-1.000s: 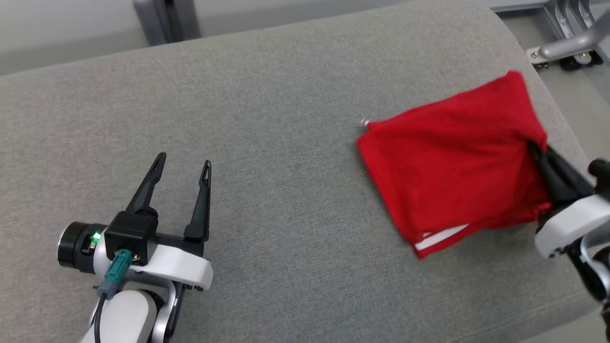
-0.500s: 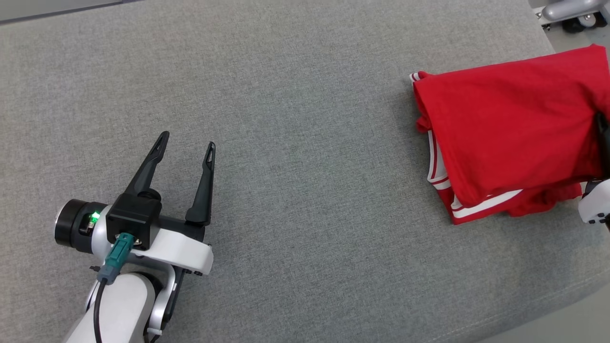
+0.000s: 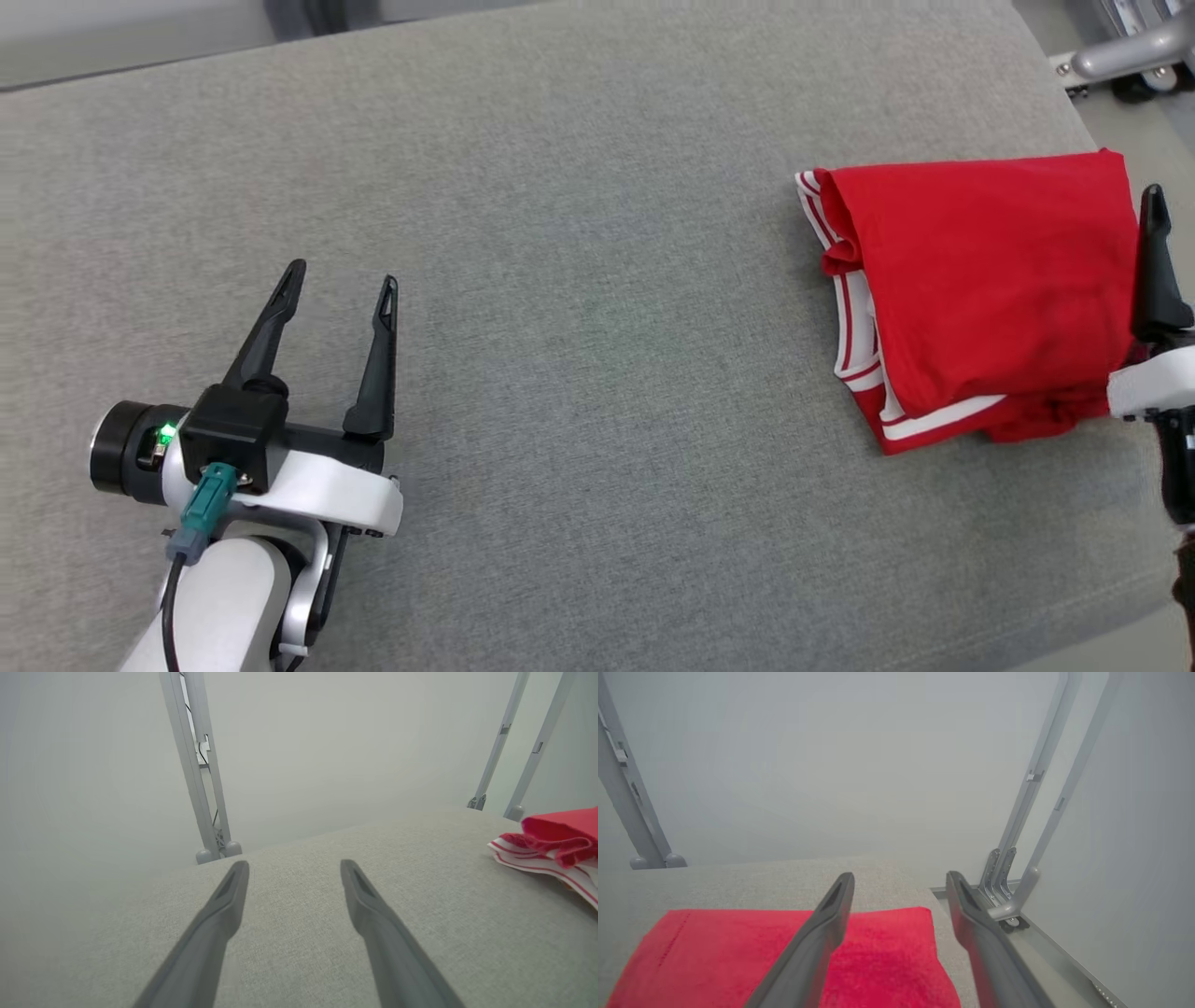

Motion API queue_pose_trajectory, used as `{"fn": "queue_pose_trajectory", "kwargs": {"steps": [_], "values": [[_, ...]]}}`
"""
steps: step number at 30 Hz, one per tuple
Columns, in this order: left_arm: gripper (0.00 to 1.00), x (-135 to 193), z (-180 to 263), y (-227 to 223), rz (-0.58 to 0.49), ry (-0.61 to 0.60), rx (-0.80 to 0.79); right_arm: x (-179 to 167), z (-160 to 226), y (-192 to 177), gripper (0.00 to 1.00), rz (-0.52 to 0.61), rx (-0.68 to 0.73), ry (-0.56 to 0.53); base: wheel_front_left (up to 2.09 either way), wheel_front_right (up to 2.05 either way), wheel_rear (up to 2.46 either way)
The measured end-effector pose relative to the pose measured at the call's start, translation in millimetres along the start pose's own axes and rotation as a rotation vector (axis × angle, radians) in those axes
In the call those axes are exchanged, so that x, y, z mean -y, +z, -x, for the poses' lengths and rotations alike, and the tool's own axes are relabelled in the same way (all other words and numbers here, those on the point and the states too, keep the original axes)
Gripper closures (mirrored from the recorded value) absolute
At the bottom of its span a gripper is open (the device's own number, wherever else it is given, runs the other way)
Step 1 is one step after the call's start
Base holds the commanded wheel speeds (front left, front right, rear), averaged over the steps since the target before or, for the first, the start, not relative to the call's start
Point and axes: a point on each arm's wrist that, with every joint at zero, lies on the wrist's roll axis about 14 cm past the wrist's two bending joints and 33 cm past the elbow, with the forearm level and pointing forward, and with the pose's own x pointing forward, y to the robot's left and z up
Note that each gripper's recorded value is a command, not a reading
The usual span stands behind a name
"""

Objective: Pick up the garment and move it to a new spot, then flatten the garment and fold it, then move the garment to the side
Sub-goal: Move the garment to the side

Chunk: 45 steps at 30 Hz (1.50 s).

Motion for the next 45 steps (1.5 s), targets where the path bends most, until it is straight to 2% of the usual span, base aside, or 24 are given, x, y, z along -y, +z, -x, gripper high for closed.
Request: {"fn": "queue_pose_trajectory", "kwargs": {"steps": [6, 11, 15, 21, 30, 38, 45], "values": [[0.0, -23, 17, 25, 0.003, 0.099, 0.071, -56, 11, 47, 0.0, -0.04, 0.178, 0.119, 0.0, 0.0, 0.0], [0.0, -51, 44, 50, 0.008, 0.233, 0.143, -102, 30, 66, 0.0, -0.041, 0.253, 0.221, 0.0, 0.0, 0.0], [0.0, -80, 75, 70, 0.001, 0.353, 0.2, -141, 46, 74, 0.0, -0.083, 0.264, 0.316, 0.0, 0.0, 0.0], [0.0, -107, 129, 91, -0.018, 0.472, 0.249, -176, 73, 80, 0.0, -0.13, 0.253, 0.415, 0.0, 0.0, 0.0], [0.0, -93, 170, 81, -0.036, 0.471, 0.215, -171, 107, 61, 0.0, -0.133, 0.173, 0.424, 0.0, 0.0, 0.0], [0.0, -80, 175, 76, -0.007, 0.439, 0.183, -152, 124, 55, 0.0, -0.161, 0.139, 0.382, 0.0, 0.0, 0.0], [0.0, -76, 176, 70, -0.023, 0.423, 0.133, -142, 131, 53, 0.0, -0.168, 0.122, 0.359, 0.0, 0.0, 0.0]]}}
